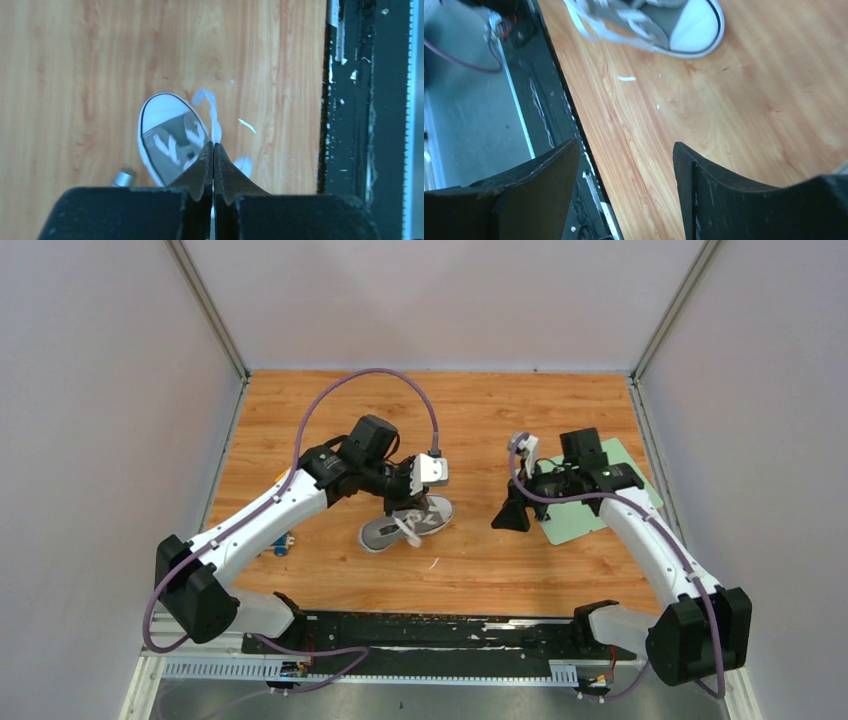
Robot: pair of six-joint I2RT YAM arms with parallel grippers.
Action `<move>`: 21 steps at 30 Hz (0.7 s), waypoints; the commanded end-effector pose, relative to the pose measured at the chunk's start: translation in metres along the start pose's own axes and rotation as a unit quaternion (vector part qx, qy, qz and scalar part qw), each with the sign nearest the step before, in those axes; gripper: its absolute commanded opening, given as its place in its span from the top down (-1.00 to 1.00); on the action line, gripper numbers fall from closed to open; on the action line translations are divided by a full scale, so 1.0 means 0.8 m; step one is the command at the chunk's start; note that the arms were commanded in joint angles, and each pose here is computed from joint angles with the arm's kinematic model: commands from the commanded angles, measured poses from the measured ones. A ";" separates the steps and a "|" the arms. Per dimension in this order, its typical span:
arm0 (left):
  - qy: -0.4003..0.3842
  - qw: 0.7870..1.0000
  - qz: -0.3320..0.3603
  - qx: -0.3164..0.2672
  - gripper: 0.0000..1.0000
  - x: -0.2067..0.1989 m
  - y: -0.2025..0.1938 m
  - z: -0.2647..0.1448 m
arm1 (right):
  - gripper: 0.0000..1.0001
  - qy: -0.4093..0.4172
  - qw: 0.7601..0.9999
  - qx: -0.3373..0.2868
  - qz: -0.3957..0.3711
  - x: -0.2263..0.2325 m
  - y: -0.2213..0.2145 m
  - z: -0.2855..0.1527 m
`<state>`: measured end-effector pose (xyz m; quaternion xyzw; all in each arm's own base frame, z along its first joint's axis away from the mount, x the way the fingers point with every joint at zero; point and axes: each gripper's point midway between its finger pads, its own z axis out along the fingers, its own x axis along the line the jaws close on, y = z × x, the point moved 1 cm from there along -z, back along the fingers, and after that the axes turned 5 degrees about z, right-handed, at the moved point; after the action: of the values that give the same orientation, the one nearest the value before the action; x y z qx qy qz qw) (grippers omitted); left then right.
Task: Tie the shoes
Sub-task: Adjust the shoe at the center of the board.
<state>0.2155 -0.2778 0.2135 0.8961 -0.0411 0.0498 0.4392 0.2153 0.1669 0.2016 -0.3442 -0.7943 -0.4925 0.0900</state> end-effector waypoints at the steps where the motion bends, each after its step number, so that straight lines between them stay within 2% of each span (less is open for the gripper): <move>1: -0.014 0.995 -0.095 0.021 1.00 -0.027 -0.040 0.010 | -0.38 -0.006 0.993 0.017 -0.115 -0.019 -0.005 0.039; 3: -0.013 0.990 -0.138 0.024 0.99 -0.031 -0.056 0.010 | -0.38 0.006 0.992 0.026 -0.121 -0.020 -0.003 0.051; 7: 0.017 0.978 -0.208 0.018 0.79 -0.013 -0.071 0.001 | -0.38 0.027 0.991 0.040 -0.122 -0.016 0.000 0.072; 9: 0.050 0.971 -0.232 0.015 0.55 0.009 -0.075 -0.011 | -0.38 0.040 0.992 0.052 -0.109 -0.013 -0.007 0.087; 12: 0.111 0.955 -0.274 0.033 0.09 0.044 -0.083 -0.036 | -0.38 0.053 0.995 0.061 -0.056 -0.016 -0.018 0.106; 13: 0.133 0.946 -0.293 0.040 0.02 0.055 -0.092 -0.048 | -0.38 0.052 0.996 0.062 -0.032 -0.019 -0.020 0.113; 15: 0.177 0.914 -0.359 0.064 -0.11 0.069 -0.118 -0.071 | -0.38 0.056 0.996 0.063 0.010 -0.023 -0.022 0.123; 17: 0.207 0.862 -0.457 0.079 -0.22 0.070 -0.155 -0.090 | -0.39 0.063 0.995 0.064 0.044 -0.025 -0.022 0.133; 18: 0.207 0.819 -0.528 0.081 -0.24 0.062 -0.180 -0.097 | -0.39 0.064 0.994 0.064 0.056 -0.026 -0.020 0.137; 19: 0.204 0.798 -0.561 0.081 -0.25 0.057 -0.193 -0.099 | -0.40 0.068 0.993 0.066 0.066 -0.026 -0.020 0.141; 20: 0.197 0.763 -0.611 0.075 -0.24 0.047 -0.212 -0.100 | -0.40 0.070 0.993 0.068 0.071 -0.026 -0.017 0.144; 21: 0.198 0.749 -0.628 0.073 -0.24 0.043 -0.220 -0.100 | -0.40 0.069 0.992 0.071 0.077 -0.026 -0.017 0.148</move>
<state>0.2895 -0.1414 0.1671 0.8121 0.4526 0.0314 0.3670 0.2320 0.2335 0.1082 -0.3486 -0.8145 -0.4240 0.1879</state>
